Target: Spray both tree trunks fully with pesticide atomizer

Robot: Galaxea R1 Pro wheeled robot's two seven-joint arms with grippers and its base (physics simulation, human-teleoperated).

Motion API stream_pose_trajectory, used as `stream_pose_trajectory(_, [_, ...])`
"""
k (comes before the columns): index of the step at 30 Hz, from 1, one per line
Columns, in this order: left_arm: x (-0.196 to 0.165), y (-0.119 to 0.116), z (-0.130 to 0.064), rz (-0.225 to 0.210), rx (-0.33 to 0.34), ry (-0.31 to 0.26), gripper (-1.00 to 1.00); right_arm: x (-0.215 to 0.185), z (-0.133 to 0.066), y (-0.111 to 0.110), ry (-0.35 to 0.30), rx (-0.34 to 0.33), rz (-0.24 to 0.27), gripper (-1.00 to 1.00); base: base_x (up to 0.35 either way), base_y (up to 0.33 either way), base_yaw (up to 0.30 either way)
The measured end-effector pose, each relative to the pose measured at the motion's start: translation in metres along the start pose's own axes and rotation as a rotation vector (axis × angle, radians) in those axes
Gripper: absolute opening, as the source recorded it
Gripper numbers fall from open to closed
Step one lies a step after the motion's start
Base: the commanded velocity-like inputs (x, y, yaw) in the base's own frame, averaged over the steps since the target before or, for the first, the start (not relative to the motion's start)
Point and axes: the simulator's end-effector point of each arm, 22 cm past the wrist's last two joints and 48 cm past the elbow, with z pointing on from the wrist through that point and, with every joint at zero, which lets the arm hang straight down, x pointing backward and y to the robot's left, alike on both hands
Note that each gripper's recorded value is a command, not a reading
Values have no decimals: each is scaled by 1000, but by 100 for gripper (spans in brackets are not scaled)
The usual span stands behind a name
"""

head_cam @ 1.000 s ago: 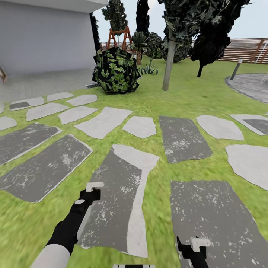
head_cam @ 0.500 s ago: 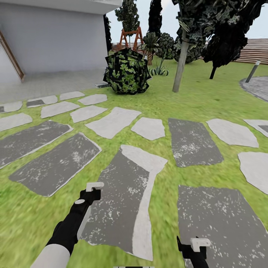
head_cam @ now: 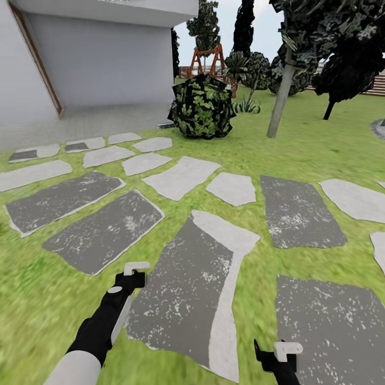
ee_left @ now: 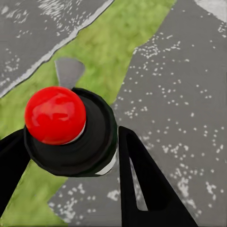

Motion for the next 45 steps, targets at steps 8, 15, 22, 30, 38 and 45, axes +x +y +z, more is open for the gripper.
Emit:
stream_pose_trajectory(8, [1, -2, -2, 1, 3, 4, -100, -5, 0, 0, -9, 0, 1, 100, 0, 307, 208])
stream_pose_trajectory(15, [-2, -2, -3, 1, 4, -1, -100, -8, 0, -1, -17, 1, 1, 100, 0, 308, 208])
stream_pose_trajectory(22, [-6, -2, -6, 0, 4, -9, -100, -12, -1, -1, -24, 1, 1, 100, 0, 308, 208])
stream_pose_trajectory(30, [-10, -2, -8, 0, 4, -16, -100, -17, -1, -2, -34, 2, 1, 100, 0, 308, 216])
stream_pose_trajectory(38, [-15, -2, -10, 0, 4, -24, -100, -21, -1, -2, -41, 3, 1, 100, 0, 308, 223])
stream_pose_trajectory(45, [-18, -2, -12, 0, 5, -31, -100, -24, -1, -2, -48, 3, 2, 100, 0, 307, 224])
